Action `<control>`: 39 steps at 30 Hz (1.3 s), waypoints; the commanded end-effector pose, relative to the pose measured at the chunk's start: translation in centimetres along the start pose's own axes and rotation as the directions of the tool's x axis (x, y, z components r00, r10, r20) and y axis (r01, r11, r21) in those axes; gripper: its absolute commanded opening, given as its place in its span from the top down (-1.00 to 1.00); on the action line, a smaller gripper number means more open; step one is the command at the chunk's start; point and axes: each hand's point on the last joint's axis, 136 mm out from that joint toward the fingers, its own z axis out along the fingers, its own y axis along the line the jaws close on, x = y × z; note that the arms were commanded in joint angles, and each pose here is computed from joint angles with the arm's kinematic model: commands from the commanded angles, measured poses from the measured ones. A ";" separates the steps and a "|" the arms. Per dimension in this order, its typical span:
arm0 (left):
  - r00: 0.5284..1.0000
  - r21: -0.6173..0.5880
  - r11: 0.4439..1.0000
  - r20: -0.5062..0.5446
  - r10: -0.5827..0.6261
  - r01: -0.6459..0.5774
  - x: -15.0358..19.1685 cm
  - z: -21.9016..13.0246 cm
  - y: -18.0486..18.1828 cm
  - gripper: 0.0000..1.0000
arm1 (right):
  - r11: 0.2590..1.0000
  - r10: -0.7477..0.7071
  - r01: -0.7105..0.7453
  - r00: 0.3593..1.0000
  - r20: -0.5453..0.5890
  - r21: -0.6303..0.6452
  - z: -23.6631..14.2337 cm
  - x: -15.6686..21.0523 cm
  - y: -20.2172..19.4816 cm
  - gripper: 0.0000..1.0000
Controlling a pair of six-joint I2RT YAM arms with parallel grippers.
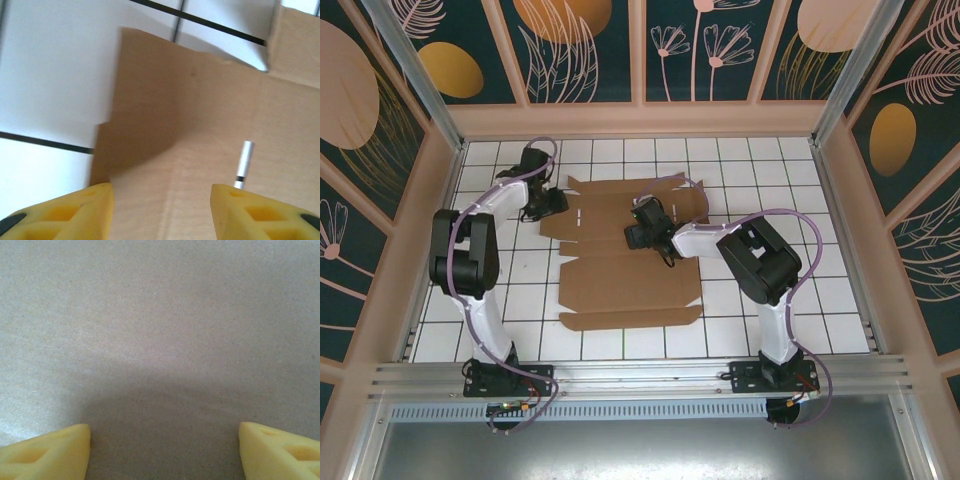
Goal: Fold the paper box
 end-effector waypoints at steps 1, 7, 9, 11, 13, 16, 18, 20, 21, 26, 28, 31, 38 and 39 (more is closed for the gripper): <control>0.988 -0.030 0.998 0.141 -0.055 0.060 -3.1 -2.6 2.5 -0.28 | 0.996 -0.057 0.078 0.927 -0.372 0.041 1.6 12.4 -2.1 -0.50; 0.997 0.083 0.995 0.047 -0.060 0.056 -1.3 0.2 1.9 -0.34 | 0.996 -0.058 0.078 0.926 -0.373 0.039 1.7 12.4 -2.0 -0.51; 0.998 0.164 0.985 0.028 -0.052 0.047 -0.7 0.9 0.7 -0.29 | 0.996 -0.058 0.078 0.926 -0.373 0.039 1.7 12.4 -2.0 -0.50; 0.998 0.216 0.975 0.018 -0.053 0.048 -0.4 1.2 -0.1 -0.24 | 0.996 -0.059 0.079 0.924 -0.377 0.038 1.7 12.5 -2.0 -0.51; 0.999 0.250 0.967 0.004 -0.049 0.046 0.0 1.5 -0.7 -0.16 | 0.996 -0.060 0.080 0.923 -0.380 0.037 1.8 12.6 -1.9 -0.51; 0.999 0.268 0.962 -0.009 -0.047 0.047 0.3 2.0 -0.9 0.07 | 0.996 -0.061 0.081 0.922 -0.383 0.036 1.8 12.8 -1.8 -0.51; 0.999 0.264 0.964 -0.014 -0.044 0.046 0.4 2.2 -0.8 0.30 | 0.996 -0.062 0.083 0.921 -0.384 0.037 1.8 12.8 -1.8 -0.50; 0.999 0.246 0.968 -0.005 -0.047 0.046 0.3 2.1 -0.5 0.52 | 0.996 -0.062 0.084 0.922 -0.383 0.039 1.8 12.8 -1.8 -0.51; 0.999 0.232 0.972 0.006 -0.046 0.043 0.1 1.8 -0.4 0.64 | 0.996 -0.063 0.085 0.921 -0.384 0.041 1.8 12.8 -1.8 -0.50; 1.000 0.076 0.997 0.026 0.015 -0.017 0.5 1.5 0.1 0.92 | 0.994 -0.068 0.095 0.922 -0.380 0.054 1.9 12.6 -2.0 -0.50; 0.997 -0.022 0.997 0.013 0.070 -0.070 1.5 2.1 -0.1 0.98 | 0.993 -0.070 0.101 0.921 -0.383 0.062 2.0 12.6 -2.0 -0.49; 0.988 -0.151 0.976 -0.015 0.154 -0.154 3.0 3.1 -0.8 1.00 | 0.991 -0.075 0.111 0.918 -0.390 0.072 2.1 12.7 -2.1 -0.50; 0.971 -0.254 0.938 -0.044 0.233 -0.237 4.5 4.1 -2.8 1.00 | 0.990 -0.078 0.119 0.909 -0.409 0.077 2.4 13.2 -2.2 -0.50; 0.973 -0.244 0.942 -0.041 0.228 -0.231 4.4 4.0 -3.1 1.00 | 0.990 -0.077 0.119 0.908 -0.412 0.078 2.5 13.3 -2.2 -0.50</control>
